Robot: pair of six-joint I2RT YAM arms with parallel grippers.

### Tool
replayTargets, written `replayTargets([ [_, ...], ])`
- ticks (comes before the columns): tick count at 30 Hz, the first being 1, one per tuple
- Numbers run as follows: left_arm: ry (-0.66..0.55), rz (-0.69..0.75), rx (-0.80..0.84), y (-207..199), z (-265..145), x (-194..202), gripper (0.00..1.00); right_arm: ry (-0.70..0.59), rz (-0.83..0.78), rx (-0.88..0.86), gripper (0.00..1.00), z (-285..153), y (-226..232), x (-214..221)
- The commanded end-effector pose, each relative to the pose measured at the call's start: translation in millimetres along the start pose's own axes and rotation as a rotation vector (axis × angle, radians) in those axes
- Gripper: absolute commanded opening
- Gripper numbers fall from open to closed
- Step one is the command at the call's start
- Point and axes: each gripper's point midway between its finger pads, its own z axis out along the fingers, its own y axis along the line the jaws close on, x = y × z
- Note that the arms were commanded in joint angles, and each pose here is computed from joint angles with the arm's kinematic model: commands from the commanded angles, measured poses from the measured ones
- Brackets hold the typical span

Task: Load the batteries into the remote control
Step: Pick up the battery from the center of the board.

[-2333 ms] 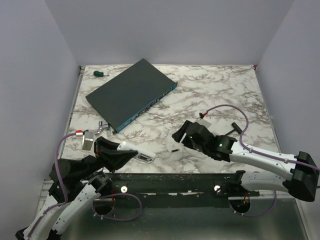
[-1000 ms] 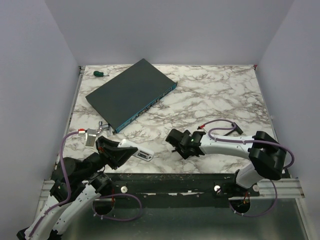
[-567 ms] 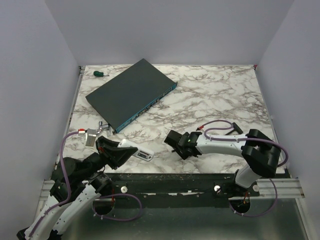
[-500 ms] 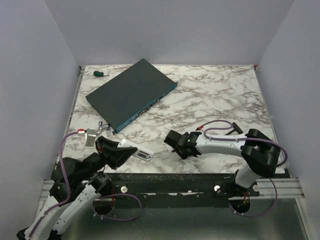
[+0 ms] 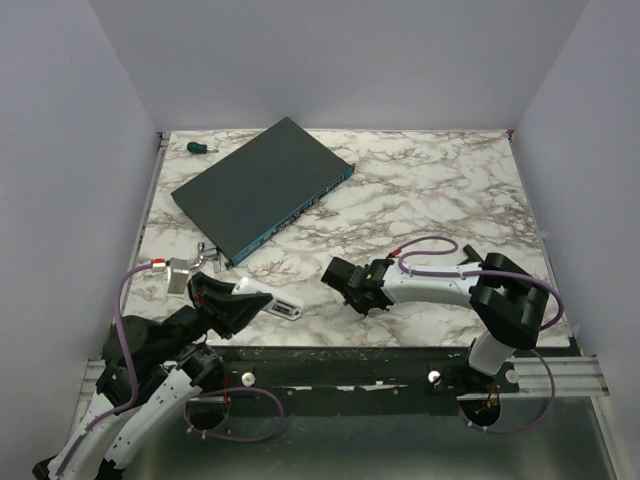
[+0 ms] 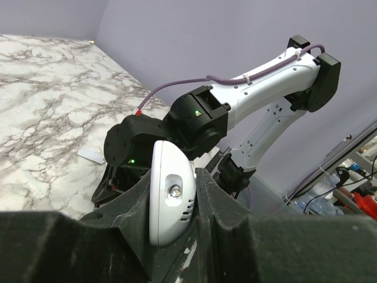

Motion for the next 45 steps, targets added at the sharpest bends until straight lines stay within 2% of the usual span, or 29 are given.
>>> replayTargets([
  [1,-0.088,0.034,0.034,-14.4,-15.3,-20.9,0.0,-0.048,-0.028,0.091,0.25,12.6,-25.8,-7.3],
  [6,-0.087,0.029,0.026,-11.8,-14.6,-19.2,0.0,-0.074,-0.14,0.087,0.11,13.7,-28.0,-12.5],
  [10,-0.086,0.009,0.01,-8.0,-12.4,-17.7,0.0,-0.109,-0.253,0.092,0.07,20.0,-39.2,-19.4],
  [14,-0.073,-0.016,-0.023,-1.6,-8.8,-15.1,0.0,-0.1,-0.323,-0.034,0.01,14.1,-29.2,-21.9],
  [27,-0.039,-0.102,-0.105,18.6,7.9,-3.9,0.0,-0.226,-0.481,-0.489,0.01,-67.5,14.8,-69.7],
  [33,-0.022,-0.144,-0.138,26.8,22.5,-0.9,0.0,-0.321,-0.496,-0.604,0.01,-101.8,28.0,-94.3],
  [41,0.032,-0.209,-0.164,36.6,43.6,11.7,0.0,-0.424,-0.666,-0.741,0.01,-145.1,37.2,-114.1],
  [45,0.056,-0.259,-0.146,32.4,52.4,14.1,0.0,-0.491,-0.685,-0.856,0.01,-176.9,41.9,-127.6],
])
